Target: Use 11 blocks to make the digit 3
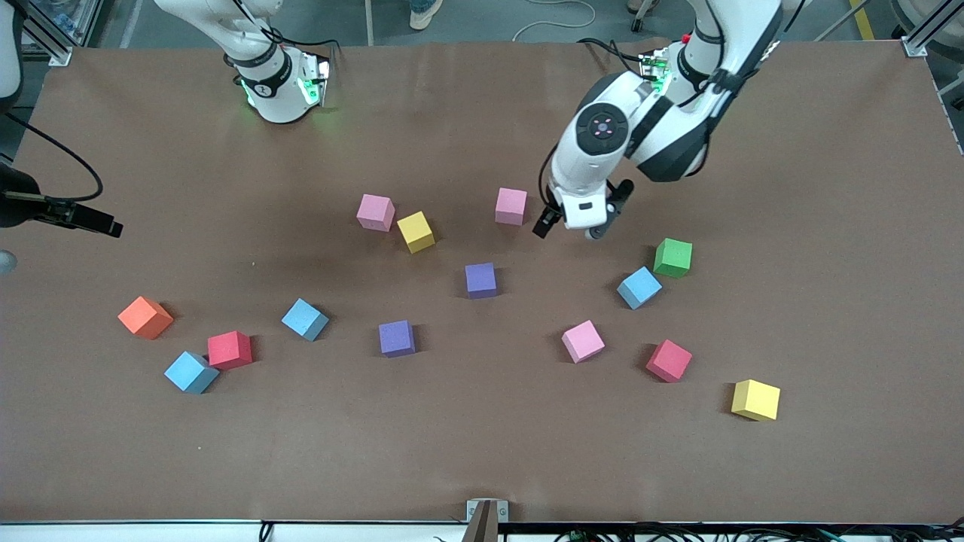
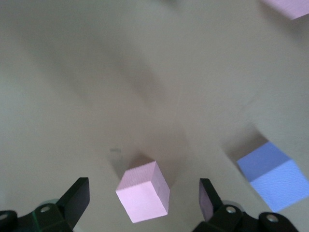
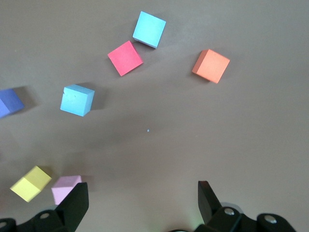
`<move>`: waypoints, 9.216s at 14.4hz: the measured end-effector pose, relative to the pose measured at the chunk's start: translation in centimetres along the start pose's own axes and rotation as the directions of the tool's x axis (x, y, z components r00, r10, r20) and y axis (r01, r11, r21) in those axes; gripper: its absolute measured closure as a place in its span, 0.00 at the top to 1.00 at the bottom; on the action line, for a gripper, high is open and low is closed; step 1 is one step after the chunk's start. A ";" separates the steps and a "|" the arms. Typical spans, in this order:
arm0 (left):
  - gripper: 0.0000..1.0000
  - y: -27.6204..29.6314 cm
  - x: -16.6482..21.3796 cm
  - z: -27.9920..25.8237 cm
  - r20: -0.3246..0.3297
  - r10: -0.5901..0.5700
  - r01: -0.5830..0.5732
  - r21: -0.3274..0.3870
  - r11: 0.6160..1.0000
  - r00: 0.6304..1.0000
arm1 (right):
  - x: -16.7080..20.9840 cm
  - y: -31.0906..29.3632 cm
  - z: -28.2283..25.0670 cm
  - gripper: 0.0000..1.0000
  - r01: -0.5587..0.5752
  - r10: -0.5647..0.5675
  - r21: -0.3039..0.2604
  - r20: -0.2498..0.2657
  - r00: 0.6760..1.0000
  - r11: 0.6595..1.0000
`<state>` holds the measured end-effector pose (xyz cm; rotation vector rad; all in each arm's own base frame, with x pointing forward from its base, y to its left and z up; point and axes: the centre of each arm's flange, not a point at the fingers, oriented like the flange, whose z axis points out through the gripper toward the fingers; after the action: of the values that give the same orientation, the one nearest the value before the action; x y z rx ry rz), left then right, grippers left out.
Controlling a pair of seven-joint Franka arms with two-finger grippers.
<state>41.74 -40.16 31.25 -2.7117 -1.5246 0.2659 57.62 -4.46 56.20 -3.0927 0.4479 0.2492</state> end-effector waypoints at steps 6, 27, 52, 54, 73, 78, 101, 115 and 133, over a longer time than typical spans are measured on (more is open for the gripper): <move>1.00 -1.1 -4.8 5.3 -0.018 -0.166 0.167 0.002 0.986 0.986 | -2.1 -8.1 0.7 1.00 -0.213 0.213 -0.015 -0.003 0.977 0.977; 0.59 -2.0 -9.0 12.6 -0.121 -0.111 0.106 -0.047 0.993 0.986 | -5.2 -12.4 12.5 1.00 -0.581 0.586 0.102 -0.027 0.810 0.808; 0.54 -2.8 -18.1 13.5 -0.144 0.882 -0.867 0.169 0.469 0.449 | -13.3 -28.4 25.7 1.00 -0.668 0.670 0.045 -0.042 0.742 0.743; 0.54 -2.7 -17.8 14.0 -0.137 0.881 -0.864 0.174 0.472 0.454 | -13.5 -28.6 25.7 1.00 -0.667 0.669 0.046 -0.043 0.742 0.744; 1.00 9.9 -4.7 -0.3 -0.278 0.666 -0.684 0.041 0.728 0.692 | -18.6 -34.6 32.1 1.00 -0.716 0.718 0.043 -0.063 0.694 0.696; 1.00 14.9 0.0 2.3 -0.222 0.649 -0.669 -0.017 0.743 0.727 | -21.2 -35.3 36.1 1.00 -0.703 0.705 0.059 -0.074 0.705 0.709; 0.63 16.0 -3.2 10.5 -0.084 0.673 -0.677 -0.121 0.726 0.735 | -27.8 -38.7 39.7 0.59 -0.873 0.874 0.061 -0.081 0.479 0.484; 0.61 5.3 -1.7 6.7 -0.174 -0.148 0.144 -0.036 0.989 0.974 | -31.0 -40.8 39.5 0.59 -0.876 0.879 0.079 -0.072 0.471 0.476; 0.61 -4.7 -6.2 11.5 0.023 -0.522 0.519 -0.136 0.844 0.853 | -32.5 -42.3 40.4 0.59 -0.886 0.889 0.081 -0.074 0.451 0.456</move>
<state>32.77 -43.76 21.29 -2.2418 -2.2649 0.1241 32.50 46.41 20.76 -2.4679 2.0431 0.0485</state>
